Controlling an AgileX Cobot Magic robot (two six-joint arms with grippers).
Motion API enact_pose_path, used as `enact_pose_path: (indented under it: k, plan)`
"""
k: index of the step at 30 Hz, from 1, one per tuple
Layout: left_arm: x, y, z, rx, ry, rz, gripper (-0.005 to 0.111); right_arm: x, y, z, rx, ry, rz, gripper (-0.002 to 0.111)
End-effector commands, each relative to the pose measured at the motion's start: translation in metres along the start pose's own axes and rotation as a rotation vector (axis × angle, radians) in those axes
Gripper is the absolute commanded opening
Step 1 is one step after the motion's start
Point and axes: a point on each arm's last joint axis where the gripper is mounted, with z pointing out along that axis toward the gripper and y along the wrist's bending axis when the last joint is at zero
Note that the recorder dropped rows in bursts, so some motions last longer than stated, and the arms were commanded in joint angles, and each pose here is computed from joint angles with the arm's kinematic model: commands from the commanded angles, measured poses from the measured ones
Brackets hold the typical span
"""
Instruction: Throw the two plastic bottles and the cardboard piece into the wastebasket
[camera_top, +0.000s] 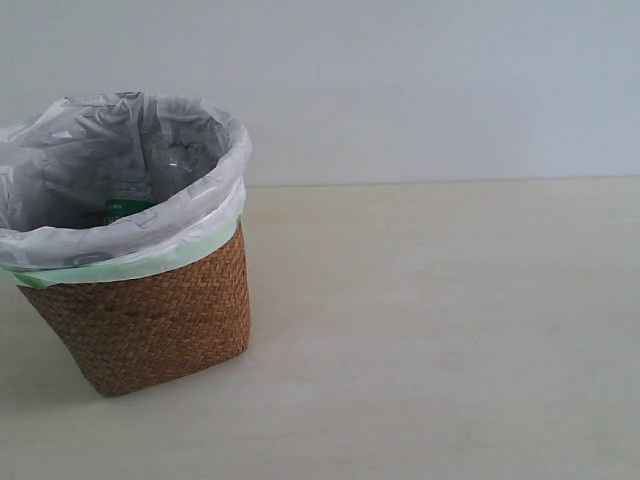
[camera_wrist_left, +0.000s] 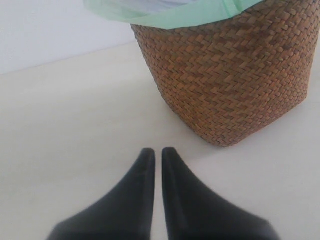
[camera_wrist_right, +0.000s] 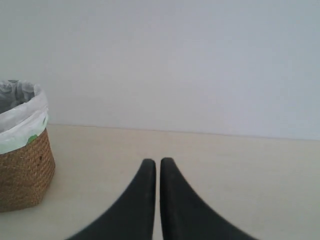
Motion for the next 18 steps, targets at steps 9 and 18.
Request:
enact_pose_path:
  k: [9,18]
  plan:
    - [0.000,0.000,0.000,-0.004,-0.015,-0.018,0.004,0.017,0.001,0.013,0.166,0.020,0.009,0.000]
    - [0.000,0.000,0.000,-0.004,-0.015,-0.018,0.004,0.038,-0.002,0.026,0.167,0.102,0.017,0.000]
